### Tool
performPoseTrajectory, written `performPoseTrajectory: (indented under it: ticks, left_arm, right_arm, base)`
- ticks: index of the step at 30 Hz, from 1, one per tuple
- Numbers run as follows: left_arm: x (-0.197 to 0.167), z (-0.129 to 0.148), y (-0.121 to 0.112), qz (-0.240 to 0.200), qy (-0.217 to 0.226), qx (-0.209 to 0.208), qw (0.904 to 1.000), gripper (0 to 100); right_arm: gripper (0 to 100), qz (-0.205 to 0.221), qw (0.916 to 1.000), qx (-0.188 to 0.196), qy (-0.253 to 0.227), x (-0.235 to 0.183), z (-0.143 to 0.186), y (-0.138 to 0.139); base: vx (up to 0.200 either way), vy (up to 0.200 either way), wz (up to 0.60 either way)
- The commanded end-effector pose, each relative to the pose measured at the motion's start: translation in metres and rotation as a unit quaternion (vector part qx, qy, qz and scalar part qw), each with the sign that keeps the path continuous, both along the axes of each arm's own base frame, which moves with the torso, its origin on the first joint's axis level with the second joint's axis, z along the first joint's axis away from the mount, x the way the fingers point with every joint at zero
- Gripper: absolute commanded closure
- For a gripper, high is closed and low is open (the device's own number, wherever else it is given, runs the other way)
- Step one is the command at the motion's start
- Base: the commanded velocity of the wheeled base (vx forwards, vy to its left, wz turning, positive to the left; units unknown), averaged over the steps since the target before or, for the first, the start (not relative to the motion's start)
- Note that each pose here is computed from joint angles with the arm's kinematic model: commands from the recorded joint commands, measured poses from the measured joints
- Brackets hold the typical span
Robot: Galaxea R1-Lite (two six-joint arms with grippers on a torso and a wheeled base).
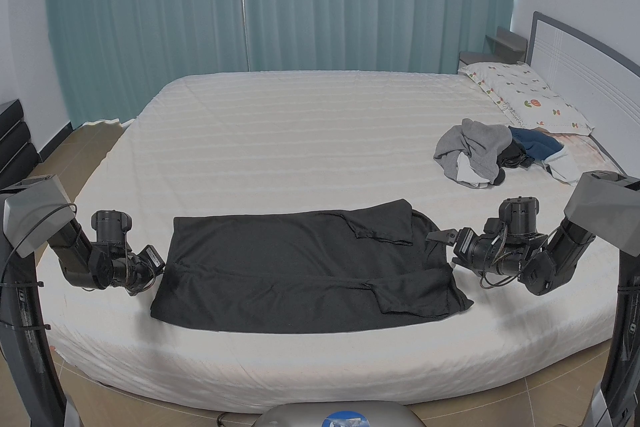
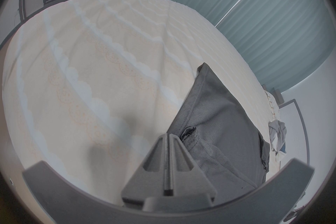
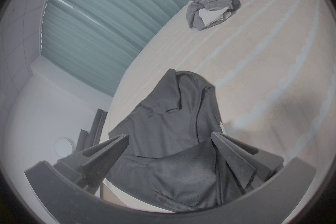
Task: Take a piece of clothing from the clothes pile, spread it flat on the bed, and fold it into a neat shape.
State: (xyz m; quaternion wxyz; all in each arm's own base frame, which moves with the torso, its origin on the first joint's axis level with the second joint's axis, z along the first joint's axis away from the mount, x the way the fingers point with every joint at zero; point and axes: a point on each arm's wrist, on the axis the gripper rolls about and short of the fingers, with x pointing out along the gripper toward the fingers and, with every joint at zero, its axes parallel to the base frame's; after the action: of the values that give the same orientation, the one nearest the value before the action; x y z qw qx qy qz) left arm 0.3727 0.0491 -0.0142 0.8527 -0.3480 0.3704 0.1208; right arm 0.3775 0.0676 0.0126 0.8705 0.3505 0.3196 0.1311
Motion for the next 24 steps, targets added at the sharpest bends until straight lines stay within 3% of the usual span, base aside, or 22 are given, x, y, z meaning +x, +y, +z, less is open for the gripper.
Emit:
performPoseTrajectory:
  ticks: [1, 8, 24]
  left_arm:
    - [0.001, -0.001, 0.003, 0.006, -0.001, -0.011, 0.9999, 100]
    - [0.001, 0.0, 0.004, 0.018, -0.003, -0.024, 0.9996, 100]
    - [0.002, 0.0, 0.003, 0.015, -0.004, -0.021, 0.9997, 100]
  right_arm:
    - [0, 0.003, 0.9995, 0.028, -0.015, -0.001, 0.015, 0.009]
    - [0, 0.023, 0.9981, 0.053, 0.019, -0.001, -0.007, 0.039]
    - [0, -0.011, 0.9976, 0.044, 0.053, 0.011, -0.039, 0.016]
  base:
    - [0.0, 0.0, 0.0]
    - [0.0, 0.0, 0.0]
    - [0.0, 0.0, 0.0]
